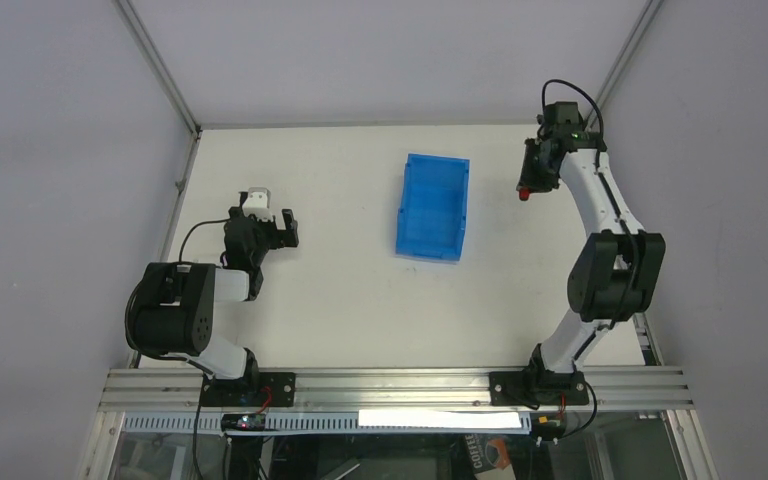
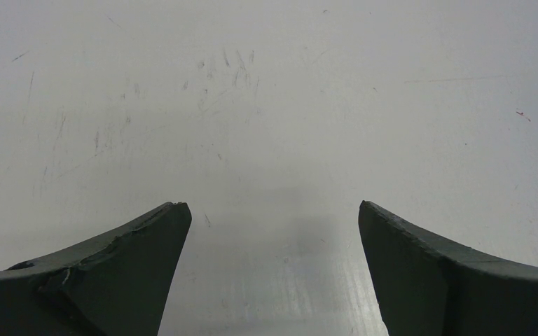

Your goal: Put the screwdriver in the bin

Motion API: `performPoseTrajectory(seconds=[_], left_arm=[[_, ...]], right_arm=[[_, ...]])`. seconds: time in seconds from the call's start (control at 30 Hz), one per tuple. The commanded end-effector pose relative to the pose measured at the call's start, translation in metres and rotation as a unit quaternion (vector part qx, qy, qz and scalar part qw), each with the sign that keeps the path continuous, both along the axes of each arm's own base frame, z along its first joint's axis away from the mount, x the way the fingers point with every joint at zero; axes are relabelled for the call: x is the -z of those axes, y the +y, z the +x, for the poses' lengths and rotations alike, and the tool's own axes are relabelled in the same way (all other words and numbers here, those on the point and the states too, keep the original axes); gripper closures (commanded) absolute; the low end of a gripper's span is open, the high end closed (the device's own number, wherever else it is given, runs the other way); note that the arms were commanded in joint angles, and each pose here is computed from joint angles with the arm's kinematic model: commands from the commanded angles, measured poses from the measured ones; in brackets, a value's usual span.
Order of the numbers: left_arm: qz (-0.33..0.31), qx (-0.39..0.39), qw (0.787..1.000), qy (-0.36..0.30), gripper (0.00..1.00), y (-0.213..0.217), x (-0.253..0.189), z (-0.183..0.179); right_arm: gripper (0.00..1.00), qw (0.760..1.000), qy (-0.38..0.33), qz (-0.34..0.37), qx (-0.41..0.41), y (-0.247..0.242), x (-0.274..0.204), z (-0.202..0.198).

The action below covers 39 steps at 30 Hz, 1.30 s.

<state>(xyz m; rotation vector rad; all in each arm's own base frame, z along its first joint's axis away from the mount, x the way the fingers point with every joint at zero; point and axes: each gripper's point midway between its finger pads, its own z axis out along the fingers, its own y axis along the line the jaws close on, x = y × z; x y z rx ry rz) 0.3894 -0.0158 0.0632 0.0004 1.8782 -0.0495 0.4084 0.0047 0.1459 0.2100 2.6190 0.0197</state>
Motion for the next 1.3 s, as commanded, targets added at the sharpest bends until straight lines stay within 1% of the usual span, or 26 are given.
performPoseTrajectory(seconds=[0.0,0.1,0.17,0.33,0.5,0.63,0.77,1.07,1.27], left_arm=[[-0.012,0.002,1.0,-0.025,0.01,-0.002,-0.015,0.004],[-0.012,0.002,1.0,-0.025,0.01,-0.002,-0.015,0.004],[-0.013,0.002,1.0,-0.025,0.01,-0.001,-0.015,0.004],[-0.013,0.002,1.0,-0.026,0.01,-0.001,-0.015,0.004],[-0.013,0.002,1.0,-0.025,0.01,-0.001,-0.015,0.004],[-0.012,0.002,1.0,-0.025,0.01,-0.001,-0.015,0.004],[-0.012,0.001,1.0,-0.025,0.01,-0.001,-0.015,0.004],[-0.012,0.003,1.0,-0.025,0.01,-0.002,-0.015,0.004],[-0.013,0.002,1.0,-0.025,0.01,-0.002,-0.015,0.004]], right_arm=[[0.93,0.996,-0.052,0.077,-0.011,0.045,-0.06,-0.014],[0.93,0.986,-0.084,0.135,-0.056,0.089,-0.089,-0.019],[0.93,0.98,-0.1,0.154,-0.081,0.114,-0.101,-0.023],[0.93,0.969,-0.115,0.176,-0.131,0.173,-0.114,-0.029],[0.93,0.968,-0.126,0.159,-0.147,0.212,-0.109,-0.028],[0.93,0.977,-0.136,0.109,-0.122,0.219,-0.087,-0.016],[0.92,0.983,-0.126,0.072,-0.116,0.221,-0.052,-0.011],[0.88,0.985,-0.099,0.022,-0.137,0.224,0.026,-0.012],[0.85,0.989,-0.064,-0.009,-0.136,0.22,0.074,-0.013]])
